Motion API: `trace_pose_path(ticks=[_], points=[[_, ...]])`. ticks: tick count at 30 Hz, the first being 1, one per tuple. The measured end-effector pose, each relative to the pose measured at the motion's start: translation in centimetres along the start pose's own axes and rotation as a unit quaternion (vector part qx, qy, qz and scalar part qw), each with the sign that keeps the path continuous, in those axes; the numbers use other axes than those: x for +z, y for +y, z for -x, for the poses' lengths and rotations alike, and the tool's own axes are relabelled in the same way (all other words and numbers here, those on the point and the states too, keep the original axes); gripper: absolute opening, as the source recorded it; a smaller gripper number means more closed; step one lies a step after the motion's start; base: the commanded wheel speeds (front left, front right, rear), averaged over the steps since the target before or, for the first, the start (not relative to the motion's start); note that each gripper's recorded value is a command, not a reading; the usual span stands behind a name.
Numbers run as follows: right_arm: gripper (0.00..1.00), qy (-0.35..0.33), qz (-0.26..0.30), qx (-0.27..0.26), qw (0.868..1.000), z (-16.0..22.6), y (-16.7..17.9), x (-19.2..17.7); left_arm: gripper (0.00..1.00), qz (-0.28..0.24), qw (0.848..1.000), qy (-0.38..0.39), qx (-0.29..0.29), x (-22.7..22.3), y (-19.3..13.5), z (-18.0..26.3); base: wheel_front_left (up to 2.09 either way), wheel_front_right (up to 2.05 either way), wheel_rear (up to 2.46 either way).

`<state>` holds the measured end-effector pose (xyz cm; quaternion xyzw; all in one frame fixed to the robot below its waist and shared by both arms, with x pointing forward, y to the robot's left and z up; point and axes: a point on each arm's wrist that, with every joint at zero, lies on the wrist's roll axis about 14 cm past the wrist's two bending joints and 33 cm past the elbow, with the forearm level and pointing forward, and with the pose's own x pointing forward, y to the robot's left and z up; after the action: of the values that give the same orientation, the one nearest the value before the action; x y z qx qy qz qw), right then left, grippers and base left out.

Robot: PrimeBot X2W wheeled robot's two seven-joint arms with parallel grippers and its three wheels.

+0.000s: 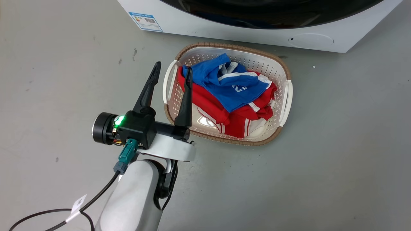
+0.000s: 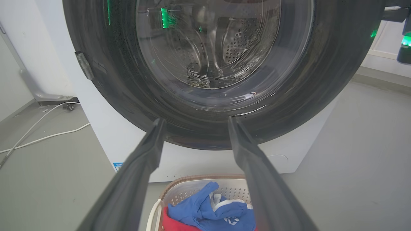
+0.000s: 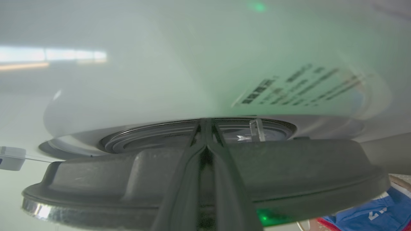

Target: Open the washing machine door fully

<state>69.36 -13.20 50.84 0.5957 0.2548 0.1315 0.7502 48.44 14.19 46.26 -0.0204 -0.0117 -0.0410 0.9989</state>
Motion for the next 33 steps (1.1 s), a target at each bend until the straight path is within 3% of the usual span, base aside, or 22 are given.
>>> trace_pose_path(ticks=[12, 24, 33], points=[[0.00, 0.076, 0.011, -0.014, 0.997, 1.6, -0.6, -2.1, 1.00, 0.003, 1.000, -0.004, -0.005, 0.4, -0.7, -0.1, 0.00, 0.00, 0.00], [0.00, 0.170, 0.025, -0.028, 0.985, 5.1, -0.4, -6.1, 1.00, 0.008, 1.000, -0.019, -0.013, 2.2, -1.5, 0.8, 0.00, 0.00, 0.00], [0.00, 0.232, 0.045, -0.008, 0.972, 7.9, 1.2, -10.3, 1.00, 0.005, 1.000, -0.018, -0.014, 3.0, -1.5, 3.0, 0.00, 0.00, 0.00]])
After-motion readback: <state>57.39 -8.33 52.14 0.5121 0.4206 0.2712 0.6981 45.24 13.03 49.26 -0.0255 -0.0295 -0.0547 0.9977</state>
